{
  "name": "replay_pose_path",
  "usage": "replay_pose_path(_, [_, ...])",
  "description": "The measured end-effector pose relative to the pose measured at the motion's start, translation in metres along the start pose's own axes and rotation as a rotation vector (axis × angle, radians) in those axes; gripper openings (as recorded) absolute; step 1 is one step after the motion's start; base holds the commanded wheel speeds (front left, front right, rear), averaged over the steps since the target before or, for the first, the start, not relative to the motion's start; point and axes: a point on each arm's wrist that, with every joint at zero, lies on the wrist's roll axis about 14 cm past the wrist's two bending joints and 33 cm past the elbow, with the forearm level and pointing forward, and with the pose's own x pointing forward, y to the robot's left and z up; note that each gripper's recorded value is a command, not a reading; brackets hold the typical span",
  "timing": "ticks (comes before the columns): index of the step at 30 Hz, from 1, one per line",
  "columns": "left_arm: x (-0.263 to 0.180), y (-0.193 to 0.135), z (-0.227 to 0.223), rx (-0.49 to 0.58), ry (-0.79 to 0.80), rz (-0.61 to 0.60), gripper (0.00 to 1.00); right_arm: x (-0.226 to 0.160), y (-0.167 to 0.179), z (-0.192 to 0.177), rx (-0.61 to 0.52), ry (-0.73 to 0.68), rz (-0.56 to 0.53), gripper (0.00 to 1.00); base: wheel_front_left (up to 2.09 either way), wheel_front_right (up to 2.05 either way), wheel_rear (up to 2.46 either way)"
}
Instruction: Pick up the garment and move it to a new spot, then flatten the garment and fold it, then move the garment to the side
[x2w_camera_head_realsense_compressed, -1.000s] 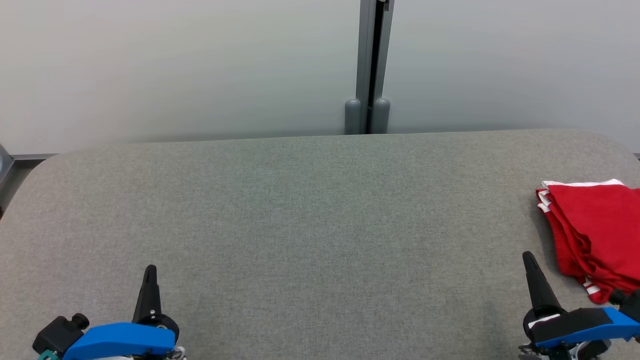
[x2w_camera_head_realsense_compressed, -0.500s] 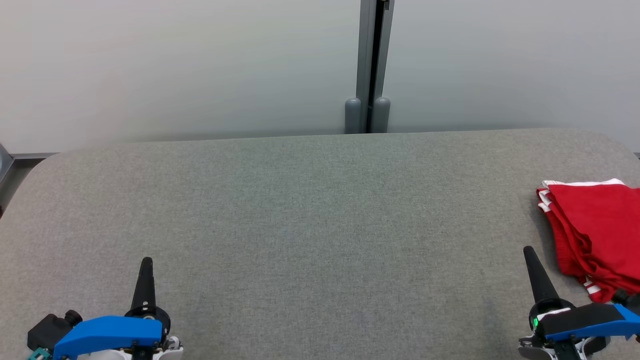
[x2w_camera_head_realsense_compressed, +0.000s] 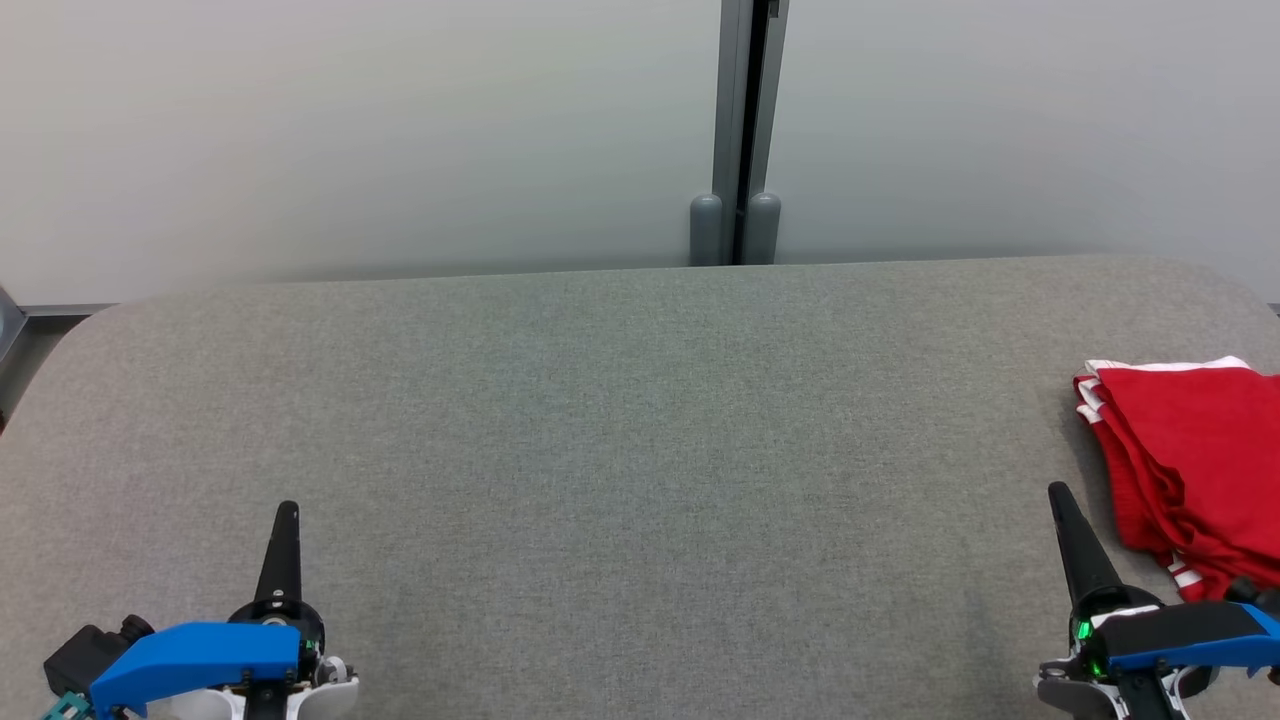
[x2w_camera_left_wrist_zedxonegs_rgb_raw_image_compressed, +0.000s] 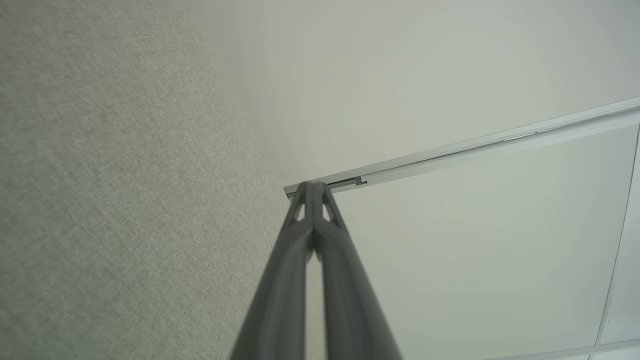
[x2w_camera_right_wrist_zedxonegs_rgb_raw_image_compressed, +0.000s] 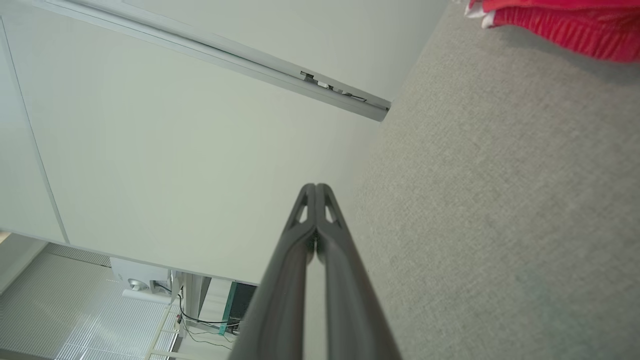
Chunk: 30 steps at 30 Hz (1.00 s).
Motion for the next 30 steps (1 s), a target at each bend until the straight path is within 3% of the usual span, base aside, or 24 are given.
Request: replay_pose_path(30, [0.007,-0.014,0.007,-0.222,0.001,-0.05,0.0,0.006,0.009,0.003,0.247,-0.005,0.037,0.0,0.0,0.0,0.0])
